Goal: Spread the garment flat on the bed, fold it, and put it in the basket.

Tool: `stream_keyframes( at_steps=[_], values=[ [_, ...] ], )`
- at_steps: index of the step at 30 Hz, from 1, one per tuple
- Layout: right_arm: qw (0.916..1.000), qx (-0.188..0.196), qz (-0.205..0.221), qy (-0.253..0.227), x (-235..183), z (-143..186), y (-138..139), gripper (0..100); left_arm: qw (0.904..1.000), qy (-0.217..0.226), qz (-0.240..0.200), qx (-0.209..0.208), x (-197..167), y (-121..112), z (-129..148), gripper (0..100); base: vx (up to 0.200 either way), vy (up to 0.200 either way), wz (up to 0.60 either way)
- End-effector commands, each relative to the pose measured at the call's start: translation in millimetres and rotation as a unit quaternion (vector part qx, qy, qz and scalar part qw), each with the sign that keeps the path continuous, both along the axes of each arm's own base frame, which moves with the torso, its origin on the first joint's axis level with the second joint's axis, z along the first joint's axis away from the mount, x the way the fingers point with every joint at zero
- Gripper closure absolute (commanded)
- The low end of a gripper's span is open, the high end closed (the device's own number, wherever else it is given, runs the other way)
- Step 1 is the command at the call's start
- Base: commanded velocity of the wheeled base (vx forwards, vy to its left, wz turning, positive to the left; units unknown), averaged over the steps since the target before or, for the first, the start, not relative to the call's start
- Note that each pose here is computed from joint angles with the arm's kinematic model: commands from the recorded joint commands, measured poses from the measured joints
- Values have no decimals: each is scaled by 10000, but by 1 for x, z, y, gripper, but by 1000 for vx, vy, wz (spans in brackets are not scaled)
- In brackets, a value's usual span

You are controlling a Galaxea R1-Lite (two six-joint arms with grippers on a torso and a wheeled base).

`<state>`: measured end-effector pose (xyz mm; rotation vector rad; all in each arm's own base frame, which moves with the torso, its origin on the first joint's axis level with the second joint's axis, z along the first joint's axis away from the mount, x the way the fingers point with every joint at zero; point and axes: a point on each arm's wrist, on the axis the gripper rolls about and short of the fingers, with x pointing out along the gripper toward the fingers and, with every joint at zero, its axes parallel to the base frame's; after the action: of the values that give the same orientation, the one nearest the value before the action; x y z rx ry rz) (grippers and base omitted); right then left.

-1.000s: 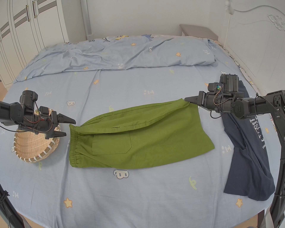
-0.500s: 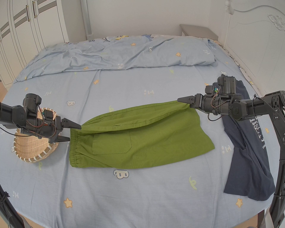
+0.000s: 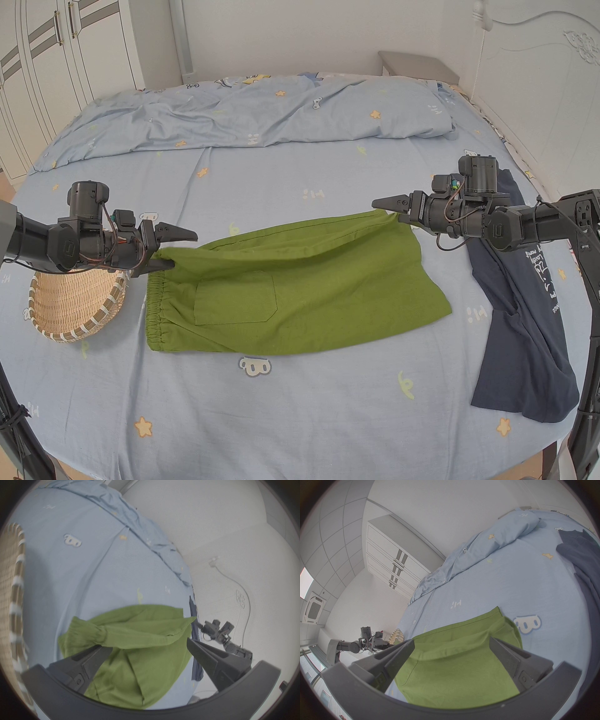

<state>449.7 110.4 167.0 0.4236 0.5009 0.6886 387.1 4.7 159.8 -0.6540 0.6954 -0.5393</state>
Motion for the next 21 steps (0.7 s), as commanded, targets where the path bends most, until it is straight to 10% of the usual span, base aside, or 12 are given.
stream_keyframes(
  at_steps=[1, 7, 21],
  values=[
    [10000, 41, -27, 11, -1, 2, -1, 0, 9996, 89, 154, -199, 28, -3, -24, 0, 0, 0, 0],
    [9998, 118, -137, -10, 2, 6, -8, 0, 9954, -153, 904, -283, 44, 14, -19, 0, 0, 0, 0],
    [9944, 396, -782, 584, -59, 32, -26, 0, 9974, -253, 524, -431, -53, 8, 23, 0, 0, 0, 0]
  ],
)
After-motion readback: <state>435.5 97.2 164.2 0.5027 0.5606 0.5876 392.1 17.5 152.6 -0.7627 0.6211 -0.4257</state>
